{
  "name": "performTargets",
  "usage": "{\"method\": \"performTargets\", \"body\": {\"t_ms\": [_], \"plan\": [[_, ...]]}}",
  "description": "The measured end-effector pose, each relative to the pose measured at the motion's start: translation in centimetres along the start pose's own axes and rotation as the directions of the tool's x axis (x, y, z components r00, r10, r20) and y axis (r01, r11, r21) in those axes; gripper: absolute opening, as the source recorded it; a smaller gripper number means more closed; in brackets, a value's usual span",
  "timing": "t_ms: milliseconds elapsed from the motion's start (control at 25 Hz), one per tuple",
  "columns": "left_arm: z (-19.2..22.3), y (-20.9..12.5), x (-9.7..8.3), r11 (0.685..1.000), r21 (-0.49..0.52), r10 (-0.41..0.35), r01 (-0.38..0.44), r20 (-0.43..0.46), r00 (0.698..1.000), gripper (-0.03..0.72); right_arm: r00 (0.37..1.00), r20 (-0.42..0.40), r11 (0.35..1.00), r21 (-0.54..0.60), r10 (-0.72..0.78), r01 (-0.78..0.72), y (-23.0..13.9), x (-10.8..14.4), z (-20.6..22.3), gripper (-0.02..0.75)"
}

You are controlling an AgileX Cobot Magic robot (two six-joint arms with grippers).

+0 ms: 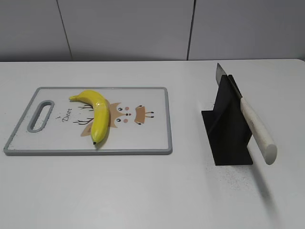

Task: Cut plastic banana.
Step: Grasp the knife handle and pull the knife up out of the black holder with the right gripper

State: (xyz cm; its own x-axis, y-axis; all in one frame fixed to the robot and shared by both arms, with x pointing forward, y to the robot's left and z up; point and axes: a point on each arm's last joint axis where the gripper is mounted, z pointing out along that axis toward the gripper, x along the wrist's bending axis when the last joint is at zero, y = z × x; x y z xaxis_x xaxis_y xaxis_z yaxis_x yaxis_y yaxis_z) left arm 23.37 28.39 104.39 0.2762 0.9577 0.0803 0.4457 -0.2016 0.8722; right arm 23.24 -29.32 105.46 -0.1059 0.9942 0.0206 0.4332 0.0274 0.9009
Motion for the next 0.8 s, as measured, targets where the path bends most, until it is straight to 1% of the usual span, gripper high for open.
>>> {"method": "performTargets", "body": {"t_ms": [800], "plan": [[0.00,0.00,0.00,1.000,0.000,0.000,0.000,0.000,1.000,0.589,1.000,-0.001,1.000,0.000,0.000,0.000,0.00,0.01,0.00,0.447]]}}
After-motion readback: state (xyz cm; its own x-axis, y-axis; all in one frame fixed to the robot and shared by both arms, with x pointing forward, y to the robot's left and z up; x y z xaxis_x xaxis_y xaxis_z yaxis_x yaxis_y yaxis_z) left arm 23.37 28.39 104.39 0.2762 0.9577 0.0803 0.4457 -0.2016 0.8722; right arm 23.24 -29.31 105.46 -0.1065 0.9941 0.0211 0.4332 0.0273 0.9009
